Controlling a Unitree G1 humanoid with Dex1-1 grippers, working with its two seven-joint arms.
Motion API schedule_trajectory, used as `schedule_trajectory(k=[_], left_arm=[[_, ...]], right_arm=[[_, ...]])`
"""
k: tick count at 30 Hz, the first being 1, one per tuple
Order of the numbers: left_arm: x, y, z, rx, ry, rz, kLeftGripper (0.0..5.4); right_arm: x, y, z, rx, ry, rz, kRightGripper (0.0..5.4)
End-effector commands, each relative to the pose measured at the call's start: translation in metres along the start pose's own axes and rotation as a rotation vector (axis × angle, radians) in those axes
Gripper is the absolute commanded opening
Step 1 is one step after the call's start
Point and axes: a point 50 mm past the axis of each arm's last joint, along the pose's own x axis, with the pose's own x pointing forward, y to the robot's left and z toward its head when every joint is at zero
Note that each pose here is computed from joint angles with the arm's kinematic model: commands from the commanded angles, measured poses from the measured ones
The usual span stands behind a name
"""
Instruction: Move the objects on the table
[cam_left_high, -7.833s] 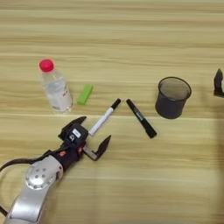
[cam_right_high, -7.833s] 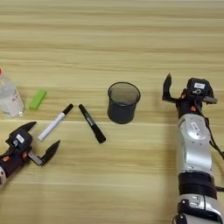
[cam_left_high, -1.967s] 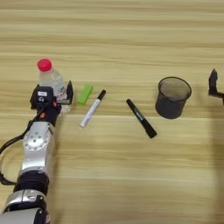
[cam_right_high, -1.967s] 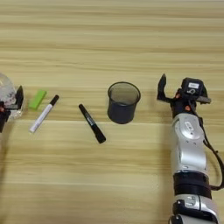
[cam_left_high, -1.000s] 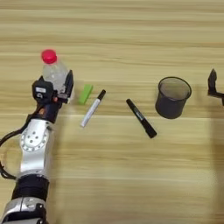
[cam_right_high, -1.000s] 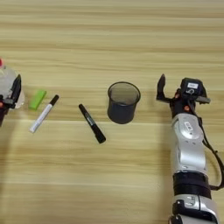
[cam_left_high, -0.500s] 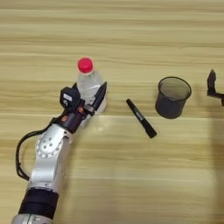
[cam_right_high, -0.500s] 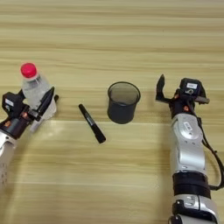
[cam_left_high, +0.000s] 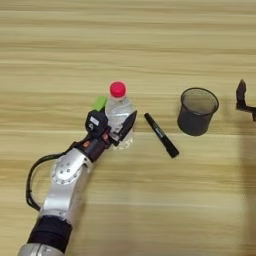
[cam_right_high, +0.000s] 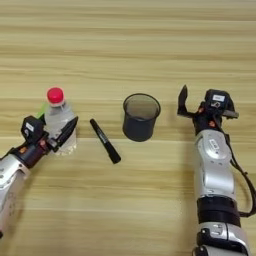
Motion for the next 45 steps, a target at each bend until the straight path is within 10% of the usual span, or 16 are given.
schedule_trajectory(k=[1, 28, 45], left_arm=[[0.01, -0.003, 0.003, 0.02, -0.021, -0.042, 3.13], [0.009, 0.0, -0.022, 0.082, 0.085, -0.036, 3.13], [0.009, 0.001, -0.022, 0.101, 0.083, -0.022, 5.32]], right_arm=[[0.001, 0.003, 0.001, -0.002, -0.006, -0.002, 5.4], [0.0, 0.004, 0.002, 0.003, -0.012, -0.007, 5.4], [0.001, 0.003, 0.002, -0.001, -0.011, -0.007, 5.4]])
